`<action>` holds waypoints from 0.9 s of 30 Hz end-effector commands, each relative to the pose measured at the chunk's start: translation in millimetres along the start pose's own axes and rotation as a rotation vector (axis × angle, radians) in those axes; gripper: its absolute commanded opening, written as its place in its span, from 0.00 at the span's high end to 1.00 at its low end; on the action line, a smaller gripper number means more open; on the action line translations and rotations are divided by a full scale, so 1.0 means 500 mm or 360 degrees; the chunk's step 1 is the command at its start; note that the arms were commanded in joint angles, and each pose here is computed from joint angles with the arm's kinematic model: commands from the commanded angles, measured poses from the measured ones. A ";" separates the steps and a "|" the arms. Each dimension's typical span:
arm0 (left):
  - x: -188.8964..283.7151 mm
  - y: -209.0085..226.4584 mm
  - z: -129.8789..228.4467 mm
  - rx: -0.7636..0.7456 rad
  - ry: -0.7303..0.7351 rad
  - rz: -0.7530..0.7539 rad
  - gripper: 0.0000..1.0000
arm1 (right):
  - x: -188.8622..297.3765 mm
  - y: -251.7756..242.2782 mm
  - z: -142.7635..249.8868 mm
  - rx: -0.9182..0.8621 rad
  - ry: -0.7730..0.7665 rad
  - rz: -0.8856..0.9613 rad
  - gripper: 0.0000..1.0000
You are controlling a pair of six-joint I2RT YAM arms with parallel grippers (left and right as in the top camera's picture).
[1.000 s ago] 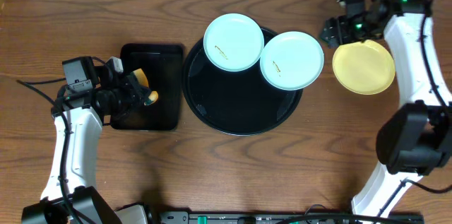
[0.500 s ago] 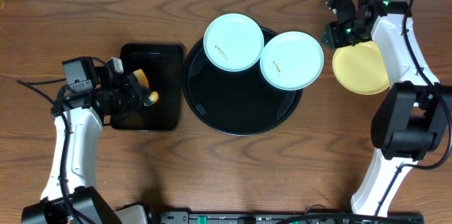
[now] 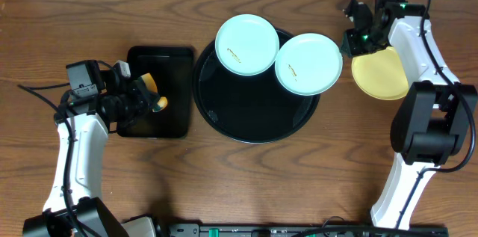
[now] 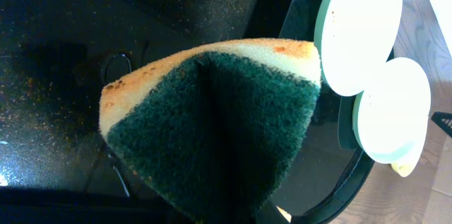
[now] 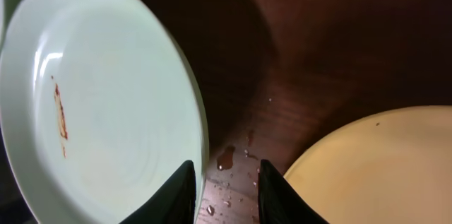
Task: Clean dirty plates on tray and stack at the side
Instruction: 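Release the yellow plate and move the right gripper to a green plate rim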
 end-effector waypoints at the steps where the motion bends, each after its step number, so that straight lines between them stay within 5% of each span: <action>1: -0.003 0.003 0.003 -0.0021 0.0009 0.0006 0.91 | -0.037 0.012 0.026 0.0004 0.0077 -0.0011 0.73; 13: -0.002 0.021 0.002 -0.0018 0.0001 -0.0085 0.91 | -0.068 0.035 0.037 0.0044 0.0070 -0.0051 0.74; 21: -0.002 0.022 0.003 -0.0017 0.0003 -0.0089 0.91 | -0.070 0.039 0.039 0.0055 0.0077 -0.0032 0.99; 27: -0.002 0.022 -0.001 -0.0024 -0.0007 -0.0088 0.91 | -0.019 0.054 0.014 -0.0037 -0.0008 -0.0033 0.99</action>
Point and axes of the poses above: each gripper's point midway between its finger pads, its own x axis back along the fingers, its own y axis along the line the jaws close on, z = x × y, the point moved 1 cm from there along x, back along the fingers, and after that the axes turned 10 degrees about -x, right-handed, at the moved point
